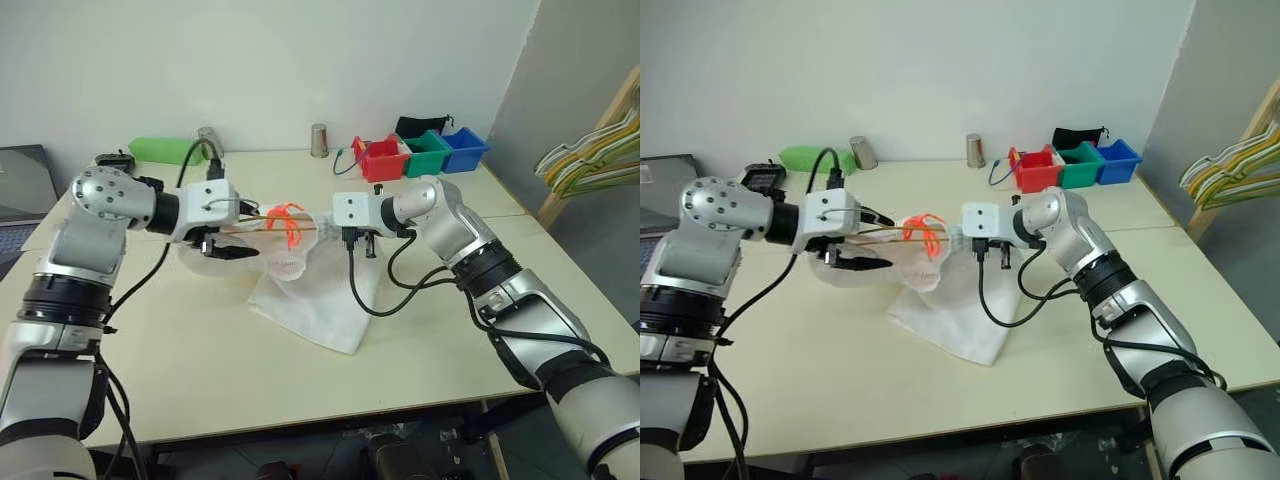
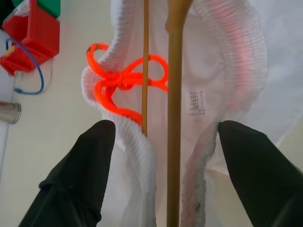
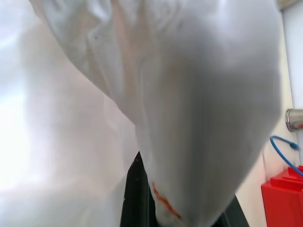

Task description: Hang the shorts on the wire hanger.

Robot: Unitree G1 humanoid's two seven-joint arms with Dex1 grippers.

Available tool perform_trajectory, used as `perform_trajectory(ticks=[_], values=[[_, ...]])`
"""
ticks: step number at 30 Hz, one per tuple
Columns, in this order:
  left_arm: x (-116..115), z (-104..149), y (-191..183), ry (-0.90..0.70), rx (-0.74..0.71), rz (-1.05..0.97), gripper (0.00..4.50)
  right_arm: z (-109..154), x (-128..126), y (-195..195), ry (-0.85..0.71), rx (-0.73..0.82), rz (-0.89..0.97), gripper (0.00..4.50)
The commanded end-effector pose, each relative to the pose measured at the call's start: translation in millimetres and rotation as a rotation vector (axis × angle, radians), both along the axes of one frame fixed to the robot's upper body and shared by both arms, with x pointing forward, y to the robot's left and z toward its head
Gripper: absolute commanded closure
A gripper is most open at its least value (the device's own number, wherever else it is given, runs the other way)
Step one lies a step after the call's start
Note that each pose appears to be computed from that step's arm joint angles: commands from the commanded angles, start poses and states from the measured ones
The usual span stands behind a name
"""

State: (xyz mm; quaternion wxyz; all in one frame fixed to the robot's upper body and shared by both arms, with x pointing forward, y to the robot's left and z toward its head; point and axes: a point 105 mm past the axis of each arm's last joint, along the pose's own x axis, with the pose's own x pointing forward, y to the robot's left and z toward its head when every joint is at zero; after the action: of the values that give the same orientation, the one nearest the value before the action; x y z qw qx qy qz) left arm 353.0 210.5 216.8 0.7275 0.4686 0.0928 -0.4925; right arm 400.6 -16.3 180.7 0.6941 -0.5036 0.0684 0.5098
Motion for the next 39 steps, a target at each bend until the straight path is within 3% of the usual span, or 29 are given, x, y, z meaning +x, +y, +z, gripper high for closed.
perform_trajectory(ticks=[1, 12, 22, 35, 39], values=[[-1, 25, 18, -0.077, -0.051, 0.057, 0.04, 14, 1, -14, 0.0, 0.057, -0.042, 4.5], [6, 7, 15, -0.081, 0.031, 0.067, 0.04, 19, -8, -9, -0.01, 0.071, -0.021, 4.5], [21, -6, -13, -0.104, -0.004, 0.016, 0.04, 19, -14, -1, -0.008, 0.079, -0.001, 4.5], [20, 3, -2, -0.133, -0.044, 0.008, 0.04, 20, -18, -5, 0.062, 0.127, -0.028, 4.5], [23, 12, 8, -0.243, -0.027, 0.014, 0.04, 27, -22, -8, 0.142, 0.202, -0.038, 4.5]])
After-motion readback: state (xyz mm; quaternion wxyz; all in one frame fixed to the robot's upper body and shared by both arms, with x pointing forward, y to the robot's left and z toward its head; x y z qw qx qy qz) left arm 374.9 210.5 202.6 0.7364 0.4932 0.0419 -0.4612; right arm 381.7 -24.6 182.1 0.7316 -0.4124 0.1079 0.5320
